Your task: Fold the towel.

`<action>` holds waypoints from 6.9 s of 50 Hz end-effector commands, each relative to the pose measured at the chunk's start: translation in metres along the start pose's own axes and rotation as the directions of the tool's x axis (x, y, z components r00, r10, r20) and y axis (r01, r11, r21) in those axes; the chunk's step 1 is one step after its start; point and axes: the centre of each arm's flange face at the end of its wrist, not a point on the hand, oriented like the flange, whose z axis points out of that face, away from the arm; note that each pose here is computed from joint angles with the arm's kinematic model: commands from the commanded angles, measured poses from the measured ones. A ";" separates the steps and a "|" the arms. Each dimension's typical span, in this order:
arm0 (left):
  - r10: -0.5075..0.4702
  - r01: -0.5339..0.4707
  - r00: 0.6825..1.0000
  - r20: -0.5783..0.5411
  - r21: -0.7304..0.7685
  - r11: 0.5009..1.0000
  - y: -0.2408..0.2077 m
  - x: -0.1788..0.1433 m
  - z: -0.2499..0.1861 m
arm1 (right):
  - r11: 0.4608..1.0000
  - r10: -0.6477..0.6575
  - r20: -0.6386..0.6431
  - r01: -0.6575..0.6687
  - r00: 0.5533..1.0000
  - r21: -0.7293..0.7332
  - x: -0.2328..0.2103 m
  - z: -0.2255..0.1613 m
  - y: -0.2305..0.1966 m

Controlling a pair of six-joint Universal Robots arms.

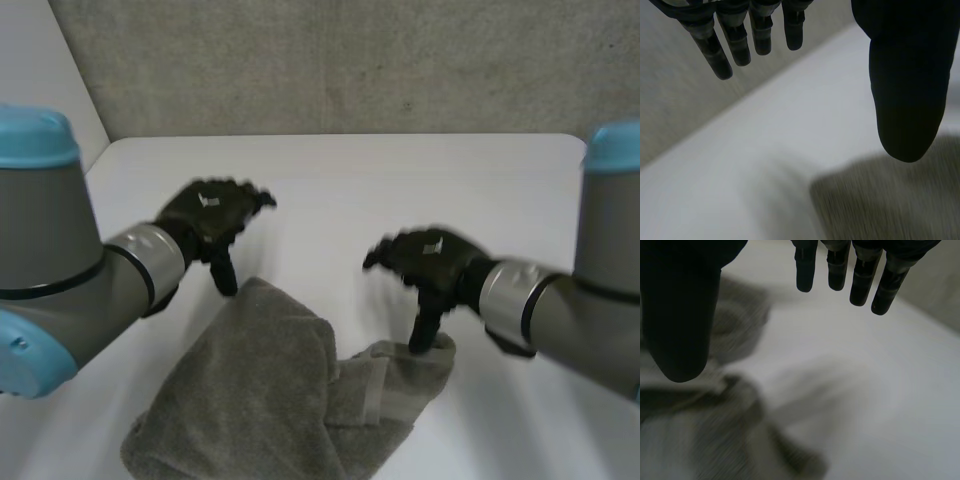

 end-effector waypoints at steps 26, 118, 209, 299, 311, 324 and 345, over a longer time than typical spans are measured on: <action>0.110 -0.273 0.918 0.382 0.405 0.873 -0.074 -0.053 0.053 | 0.857 -0.044 -0.301 0.191 0.953 0.478 0.029 0.042 -0.101; -0.059 0.143 0.958 0.281 -0.289 0.947 0.108 -0.073 -0.015 | 0.991 0.107 -0.395 -0.069 0.912 0.110 0.102 0.027 0.021; -0.019 0.023 0.960 0.279 -0.011 1.000 0.050 -0.084 -0.013 | 0.914 -0.371 -0.164 0.328 0.914 -0.238 0.080 -0.007 -0.007; 0.060 -0.134 0.889 0.455 0.133 0.982 0.078 -0.111 0.050 | 0.972 0.229 -0.477 -0.222 0.848 0.073 0.169 0.054 0.076; 0.169 -0.105 0.917 0.360 -0.191 0.976 0.077 -0.100 -0.033 | 0.977 -0.157 -0.291 0.106 0.944 -0.185 0.120 -0.007 0.046; 0.140 -0.098 0.976 0.168 -0.236 0.967 0.063 -0.088 -0.077 | 0.873 -0.314 -0.035 0.273 0.949 -0.404 0.098 -0.060 0.041; 0.246 -0.272 0.902 0.355 0.023 0.962 0.062 -0.116 0.093 | 0.945 -0.318 -0.385 0.258 0.866 -0.198 0.159 0.084 0.036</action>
